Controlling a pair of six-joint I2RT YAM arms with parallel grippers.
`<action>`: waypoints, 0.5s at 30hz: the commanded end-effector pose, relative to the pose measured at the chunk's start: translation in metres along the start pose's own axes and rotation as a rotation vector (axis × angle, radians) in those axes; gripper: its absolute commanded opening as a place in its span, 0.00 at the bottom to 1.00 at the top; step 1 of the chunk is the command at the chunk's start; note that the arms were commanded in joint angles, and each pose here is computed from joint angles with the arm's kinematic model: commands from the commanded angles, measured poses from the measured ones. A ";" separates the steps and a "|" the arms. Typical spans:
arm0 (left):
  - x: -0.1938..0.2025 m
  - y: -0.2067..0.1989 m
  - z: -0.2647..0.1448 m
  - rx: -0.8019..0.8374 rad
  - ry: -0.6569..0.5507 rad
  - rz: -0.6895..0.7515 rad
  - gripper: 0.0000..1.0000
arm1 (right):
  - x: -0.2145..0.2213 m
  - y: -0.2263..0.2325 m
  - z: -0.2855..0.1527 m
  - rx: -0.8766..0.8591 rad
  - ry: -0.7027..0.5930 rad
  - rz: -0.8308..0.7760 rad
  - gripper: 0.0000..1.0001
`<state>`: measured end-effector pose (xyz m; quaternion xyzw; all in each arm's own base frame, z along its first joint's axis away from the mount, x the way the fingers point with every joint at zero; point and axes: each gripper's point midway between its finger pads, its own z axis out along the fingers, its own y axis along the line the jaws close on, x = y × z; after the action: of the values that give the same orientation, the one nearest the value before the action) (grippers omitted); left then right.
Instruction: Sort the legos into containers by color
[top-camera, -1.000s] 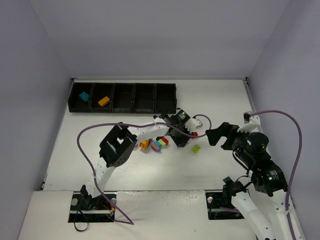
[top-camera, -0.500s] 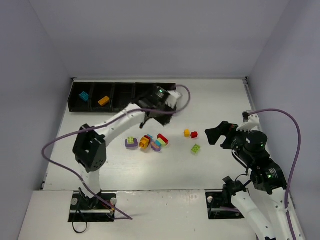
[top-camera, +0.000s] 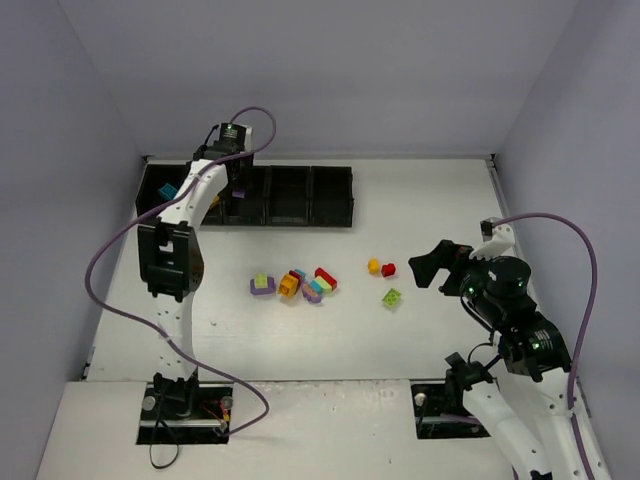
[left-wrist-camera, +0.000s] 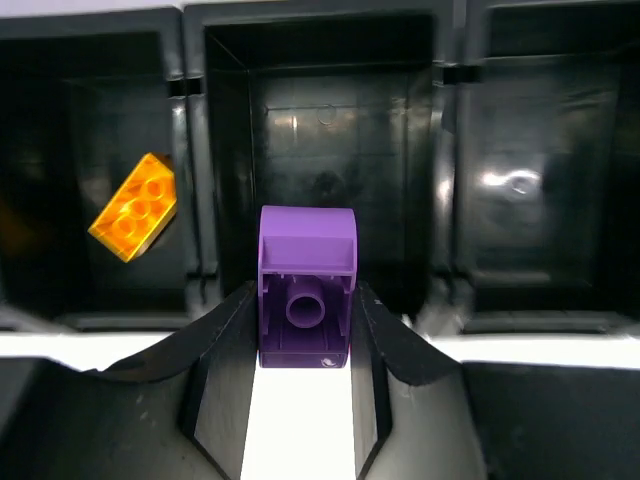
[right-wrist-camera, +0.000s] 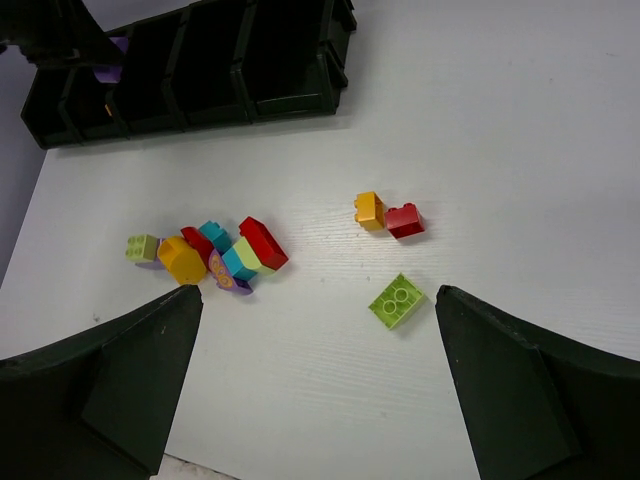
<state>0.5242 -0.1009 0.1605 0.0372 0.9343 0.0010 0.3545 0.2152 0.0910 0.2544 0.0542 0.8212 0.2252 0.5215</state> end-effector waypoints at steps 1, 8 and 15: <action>-0.017 0.002 -0.003 0.012 -0.013 -0.012 0.24 | -0.025 0.012 -0.002 -0.031 -0.072 -0.011 1.00; -0.013 -0.003 0.022 0.027 0.018 -0.015 0.49 | -0.024 0.013 -0.002 -0.037 -0.069 -0.005 1.00; -0.026 -0.032 -0.030 0.153 -0.040 -0.051 0.61 | -0.025 0.013 -0.002 -0.038 -0.072 -0.012 1.00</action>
<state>0.5307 -0.1125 0.1055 0.0412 0.9563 -0.0272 0.2881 0.2152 0.0910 0.2547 0.0542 0.8210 0.2253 0.5217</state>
